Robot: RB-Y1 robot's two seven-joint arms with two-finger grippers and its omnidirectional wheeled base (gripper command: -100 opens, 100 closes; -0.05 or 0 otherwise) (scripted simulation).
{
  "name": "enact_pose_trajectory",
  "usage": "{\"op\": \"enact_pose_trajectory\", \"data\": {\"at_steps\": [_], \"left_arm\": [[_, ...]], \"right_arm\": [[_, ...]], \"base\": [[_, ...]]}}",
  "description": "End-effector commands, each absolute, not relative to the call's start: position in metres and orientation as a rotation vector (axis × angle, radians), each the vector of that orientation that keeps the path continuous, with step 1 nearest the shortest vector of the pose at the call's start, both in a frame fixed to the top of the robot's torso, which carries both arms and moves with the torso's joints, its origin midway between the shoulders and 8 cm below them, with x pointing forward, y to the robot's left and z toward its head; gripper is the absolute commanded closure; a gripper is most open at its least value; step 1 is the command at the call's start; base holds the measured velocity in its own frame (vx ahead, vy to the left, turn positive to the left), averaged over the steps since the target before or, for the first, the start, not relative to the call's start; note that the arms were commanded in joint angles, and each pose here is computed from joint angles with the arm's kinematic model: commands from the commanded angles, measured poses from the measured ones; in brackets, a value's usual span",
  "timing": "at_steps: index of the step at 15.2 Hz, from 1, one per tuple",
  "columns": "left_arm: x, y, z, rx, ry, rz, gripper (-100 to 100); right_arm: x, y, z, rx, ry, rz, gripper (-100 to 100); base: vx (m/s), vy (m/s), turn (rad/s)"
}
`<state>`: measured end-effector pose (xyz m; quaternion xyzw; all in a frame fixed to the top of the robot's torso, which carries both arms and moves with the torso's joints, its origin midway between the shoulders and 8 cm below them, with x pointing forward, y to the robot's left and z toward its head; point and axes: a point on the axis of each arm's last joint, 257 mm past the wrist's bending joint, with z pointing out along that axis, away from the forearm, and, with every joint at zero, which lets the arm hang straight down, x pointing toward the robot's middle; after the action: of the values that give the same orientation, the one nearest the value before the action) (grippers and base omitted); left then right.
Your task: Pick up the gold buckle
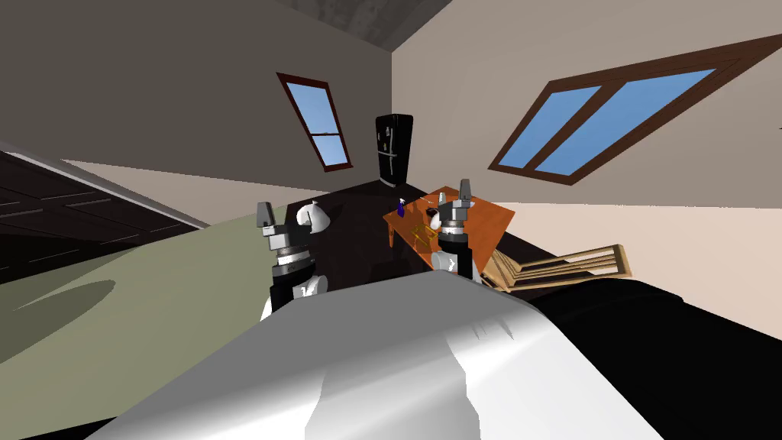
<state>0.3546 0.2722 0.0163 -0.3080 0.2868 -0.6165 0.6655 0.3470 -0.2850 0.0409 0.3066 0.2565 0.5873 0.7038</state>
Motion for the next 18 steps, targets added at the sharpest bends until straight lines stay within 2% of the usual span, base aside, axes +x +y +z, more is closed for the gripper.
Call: {"op": "enact_pose_trajectory", "data": {"at_steps": [1,10,18], "left_arm": [[0.355,0.272,0.016,-0.695,0.648,-1.392,0],[0.355,0.272,0.016,-0.695,0.648,-1.392,0],[0.355,0.272,0.016,-0.695,0.648,-1.392,0]], "right_arm": [[0.350,-0.279,0.037,0.658,0.618,1.305,-100],[0.366,-0.259,0.009,0.594,0.802,1.288,-100],[0.382,-0.240,-0.047,0.534,1.051,1.234,-100]], "base": [[0.003,0.001,0.023],[0.016,-0.004,0.038],[0.035,-0.011,0.067]]}}
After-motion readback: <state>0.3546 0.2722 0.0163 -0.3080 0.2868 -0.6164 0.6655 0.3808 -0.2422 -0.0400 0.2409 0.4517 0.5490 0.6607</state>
